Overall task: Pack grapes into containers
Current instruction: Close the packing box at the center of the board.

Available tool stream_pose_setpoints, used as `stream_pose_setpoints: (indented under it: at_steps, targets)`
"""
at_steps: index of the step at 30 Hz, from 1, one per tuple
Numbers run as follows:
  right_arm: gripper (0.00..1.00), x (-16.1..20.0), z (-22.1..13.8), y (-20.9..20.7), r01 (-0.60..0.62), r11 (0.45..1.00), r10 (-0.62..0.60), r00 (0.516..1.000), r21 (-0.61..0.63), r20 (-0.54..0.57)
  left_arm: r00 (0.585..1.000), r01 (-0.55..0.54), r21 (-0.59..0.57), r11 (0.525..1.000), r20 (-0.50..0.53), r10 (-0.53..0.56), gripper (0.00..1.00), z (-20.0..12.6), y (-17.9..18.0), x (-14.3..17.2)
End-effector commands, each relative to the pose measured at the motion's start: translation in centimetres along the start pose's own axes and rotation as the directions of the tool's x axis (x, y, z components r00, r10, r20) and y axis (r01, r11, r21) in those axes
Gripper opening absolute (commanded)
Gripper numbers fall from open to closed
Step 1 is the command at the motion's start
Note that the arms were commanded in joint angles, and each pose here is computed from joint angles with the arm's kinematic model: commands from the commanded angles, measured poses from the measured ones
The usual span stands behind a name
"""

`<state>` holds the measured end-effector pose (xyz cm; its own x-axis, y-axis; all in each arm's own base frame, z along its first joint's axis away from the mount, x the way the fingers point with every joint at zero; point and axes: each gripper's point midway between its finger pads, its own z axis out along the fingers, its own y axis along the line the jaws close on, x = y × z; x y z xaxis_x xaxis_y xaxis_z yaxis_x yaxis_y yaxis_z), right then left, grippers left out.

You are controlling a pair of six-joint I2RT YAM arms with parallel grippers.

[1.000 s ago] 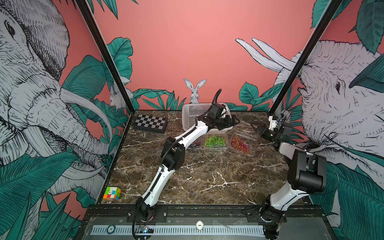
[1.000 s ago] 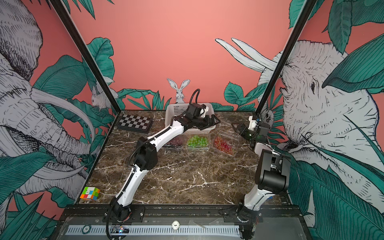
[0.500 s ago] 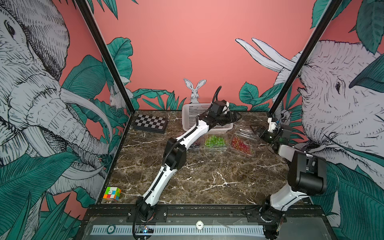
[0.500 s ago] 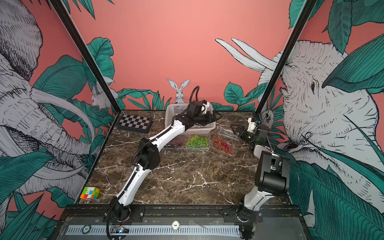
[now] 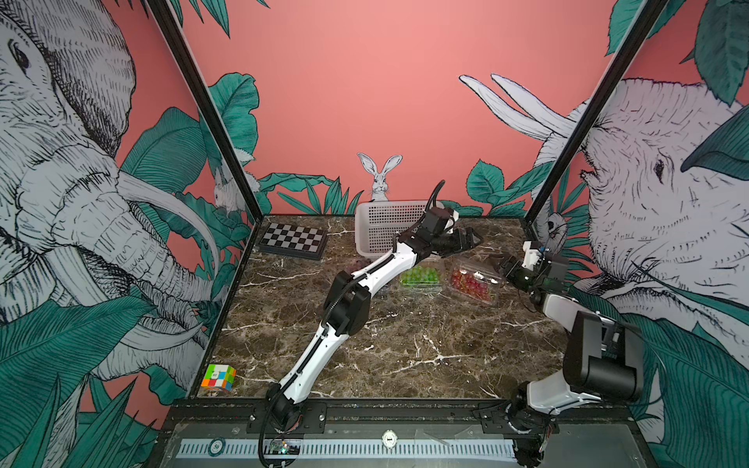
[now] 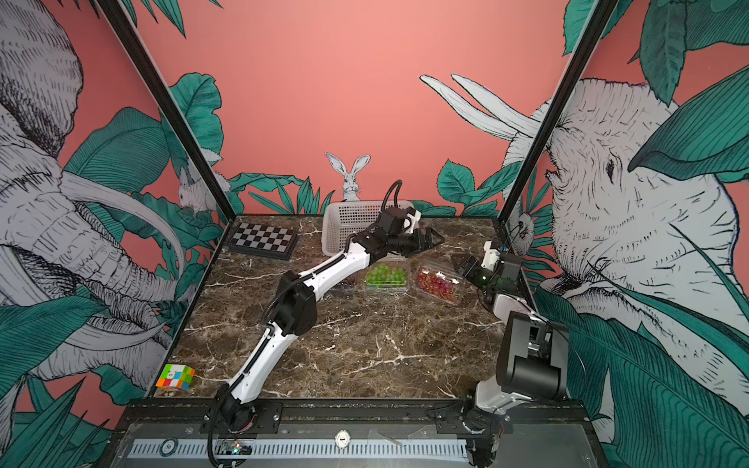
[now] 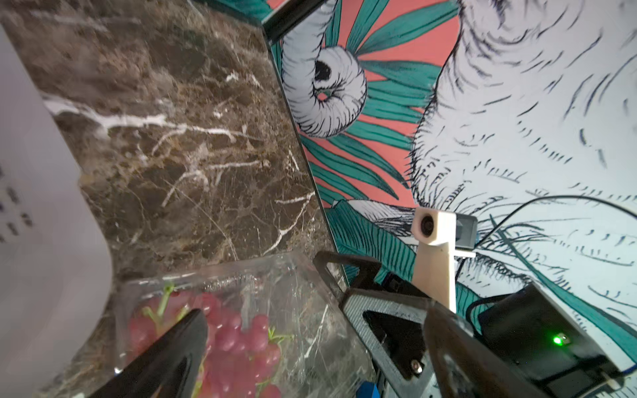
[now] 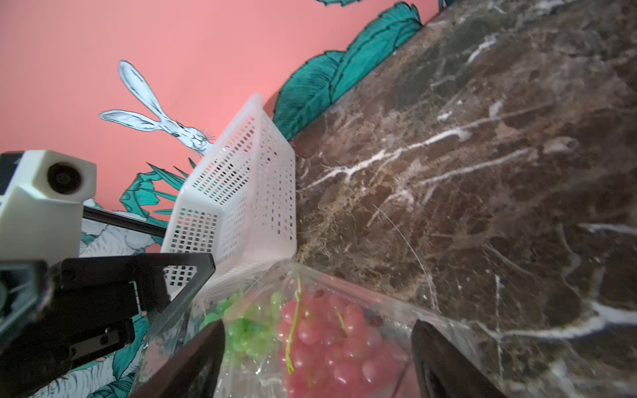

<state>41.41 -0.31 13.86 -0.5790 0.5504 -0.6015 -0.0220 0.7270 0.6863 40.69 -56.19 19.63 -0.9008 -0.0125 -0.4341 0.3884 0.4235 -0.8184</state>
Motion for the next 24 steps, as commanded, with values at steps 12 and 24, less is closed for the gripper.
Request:
stream_pose_setpoints:
  at_steps: [12, 24]
  targets:
    - [0.76, 7.0, -1.4, -4.2, -0.173, 0.97, 0.19, 0.978, 0.172, -0.087, 0.999, 0.014, 0.035, 0.999, -0.045, -0.012, 1.0, -2.1, -2.7, 3.2]
    - [0.87, 6.9, -6.3, -4.7, -0.112, 0.922, 0.149, 0.986, 0.37, -0.073, 0.998, 0.013, 0.028, 1.0, -0.064, -0.011, 0.99, -1.8, -2.0, 4.1]
